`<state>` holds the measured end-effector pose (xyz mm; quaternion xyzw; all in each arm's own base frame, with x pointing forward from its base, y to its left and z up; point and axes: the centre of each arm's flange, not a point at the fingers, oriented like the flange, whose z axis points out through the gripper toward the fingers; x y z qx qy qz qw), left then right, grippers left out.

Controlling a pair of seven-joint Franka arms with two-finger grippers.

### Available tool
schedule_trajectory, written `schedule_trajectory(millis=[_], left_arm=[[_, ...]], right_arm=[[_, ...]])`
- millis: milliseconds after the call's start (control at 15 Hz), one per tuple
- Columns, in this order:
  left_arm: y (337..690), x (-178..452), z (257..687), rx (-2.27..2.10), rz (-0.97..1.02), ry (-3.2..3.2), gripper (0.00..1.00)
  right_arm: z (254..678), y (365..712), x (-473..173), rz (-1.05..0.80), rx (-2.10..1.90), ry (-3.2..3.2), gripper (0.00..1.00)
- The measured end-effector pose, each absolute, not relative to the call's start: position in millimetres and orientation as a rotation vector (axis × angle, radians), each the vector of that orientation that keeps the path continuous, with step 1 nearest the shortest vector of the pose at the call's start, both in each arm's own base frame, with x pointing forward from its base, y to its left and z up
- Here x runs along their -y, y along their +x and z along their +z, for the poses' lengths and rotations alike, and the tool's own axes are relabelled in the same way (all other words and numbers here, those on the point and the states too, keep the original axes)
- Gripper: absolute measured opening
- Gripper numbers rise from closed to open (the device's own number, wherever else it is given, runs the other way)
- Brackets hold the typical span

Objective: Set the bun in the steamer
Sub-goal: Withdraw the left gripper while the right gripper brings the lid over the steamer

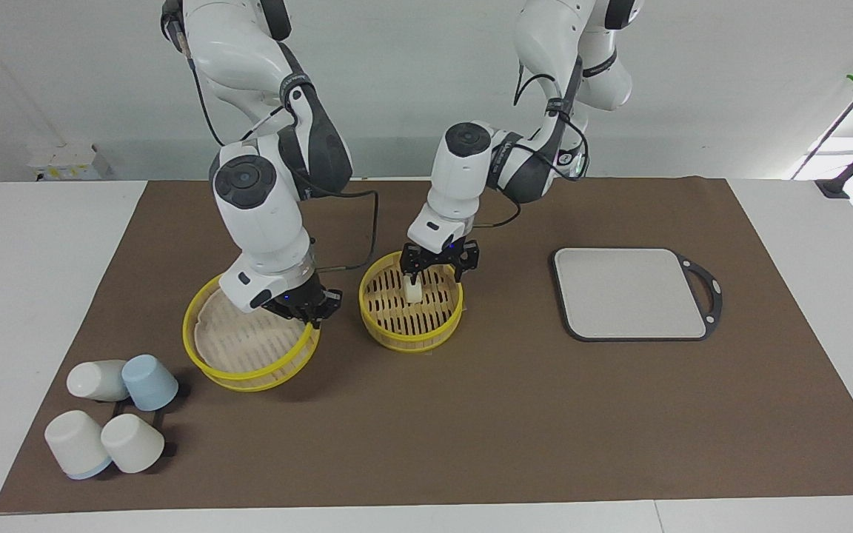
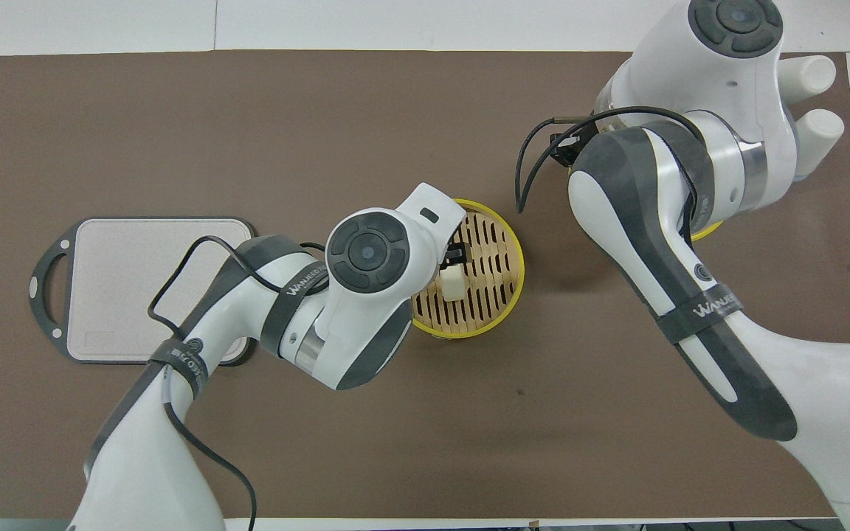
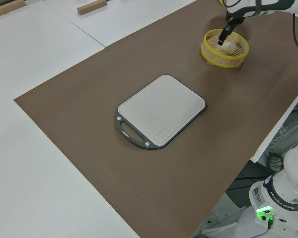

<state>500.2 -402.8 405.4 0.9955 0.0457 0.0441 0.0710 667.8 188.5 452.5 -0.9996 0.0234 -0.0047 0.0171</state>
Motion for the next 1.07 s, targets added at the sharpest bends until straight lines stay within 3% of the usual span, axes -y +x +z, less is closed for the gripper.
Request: schedule_trajectory(millis=[200,667,867,1067], left_arm=[[516,363,424,-0.174,0.092,3.017,1.0],[568,236,430,-0.125,-0.022,3.058,1.0],[583,165,439,-0.055,-0.08,3.031,1.0],[586,96,451,0.03,-0.12,3.018,1.0]], right_arm=[[455,649,-246,-0.021,-0.065,-3.101,0.08],[457,568,-398,-0.014,0.051,-3.098,0.08],[445,547,-429,0.005,0.078,-3.104,0.08],[433,548,-437,-0.013,0.059,-3.092,0.08]])
